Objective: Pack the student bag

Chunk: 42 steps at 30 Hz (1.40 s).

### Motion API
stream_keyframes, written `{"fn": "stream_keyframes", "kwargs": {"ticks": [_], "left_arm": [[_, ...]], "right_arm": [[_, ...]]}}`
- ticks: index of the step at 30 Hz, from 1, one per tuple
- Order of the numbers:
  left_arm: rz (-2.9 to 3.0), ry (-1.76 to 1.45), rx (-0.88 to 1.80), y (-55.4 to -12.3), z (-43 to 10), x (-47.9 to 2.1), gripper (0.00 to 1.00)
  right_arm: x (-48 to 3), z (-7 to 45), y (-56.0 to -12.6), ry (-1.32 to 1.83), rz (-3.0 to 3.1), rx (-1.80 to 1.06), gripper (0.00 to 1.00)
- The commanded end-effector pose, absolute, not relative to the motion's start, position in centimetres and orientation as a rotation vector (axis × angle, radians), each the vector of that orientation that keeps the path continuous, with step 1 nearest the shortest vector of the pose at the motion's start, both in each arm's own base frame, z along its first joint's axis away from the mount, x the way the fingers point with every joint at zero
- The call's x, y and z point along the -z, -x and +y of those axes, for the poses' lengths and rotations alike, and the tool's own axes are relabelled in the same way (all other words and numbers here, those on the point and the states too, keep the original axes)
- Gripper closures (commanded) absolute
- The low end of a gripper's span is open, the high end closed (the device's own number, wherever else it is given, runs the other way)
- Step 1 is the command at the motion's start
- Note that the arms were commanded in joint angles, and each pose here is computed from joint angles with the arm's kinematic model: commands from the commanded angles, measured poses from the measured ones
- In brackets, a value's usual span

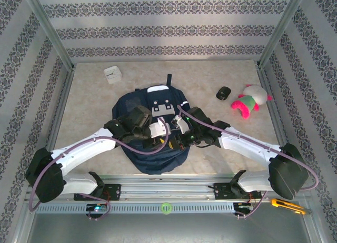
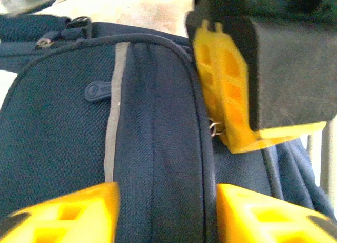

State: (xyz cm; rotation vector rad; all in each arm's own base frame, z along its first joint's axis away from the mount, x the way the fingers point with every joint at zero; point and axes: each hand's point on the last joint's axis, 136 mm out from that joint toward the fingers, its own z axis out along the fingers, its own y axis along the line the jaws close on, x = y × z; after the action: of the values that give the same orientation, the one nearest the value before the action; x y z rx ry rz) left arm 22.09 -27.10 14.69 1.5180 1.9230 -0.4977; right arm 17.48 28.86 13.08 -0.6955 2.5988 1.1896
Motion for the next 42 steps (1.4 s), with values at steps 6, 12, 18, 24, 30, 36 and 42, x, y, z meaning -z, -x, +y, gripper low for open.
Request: {"fn": "stream_keyframes", "kwargs": {"ticks": [6,12,18,24,30,36,42], "left_arm": [[1.864,-1.724,0.278,-21.0,-23.6,-14.1,0.94],[1.968,-1.780,0.167,-19.8,-19.1,-13.5,0.95],[1.943,-1.681,0.223,-19.8,-19.4,-15.0,0.70],[1.950,-1.497,0.392,-21.1,-24.0,-17.7,0.25],[1.867,-1.511,0.387,-21.9,-27.2,-17.4,0.25],[1.880,-1.551,0.341,-23.3,-28.1,-15.1,0.39],[1.810,-1.648,0.365,-21.7,-27.5,-14.3,0.95]], "right_arm": [[-14.1,27.5,-19.4,0.618,2.550,-1.174,1.00],[-13.9,26.7,-19.1,0.605,2.556,-1.171,1.00],[-14.2,29.1,-18.2,0.690,2.527,-1.217,1.00],[-14.3,30.1,-18.3,0.712,2.514,-1.237,1.00],[-14.6,30.1,-18.2,0.709,2.504,-1.246,1.00],[-15.1,30.2,-18.2,0.713,2.488,-1.254,1.00],[-14.6,28.9,-18.7,0.679,2.502,-1.239,1.00]]}}
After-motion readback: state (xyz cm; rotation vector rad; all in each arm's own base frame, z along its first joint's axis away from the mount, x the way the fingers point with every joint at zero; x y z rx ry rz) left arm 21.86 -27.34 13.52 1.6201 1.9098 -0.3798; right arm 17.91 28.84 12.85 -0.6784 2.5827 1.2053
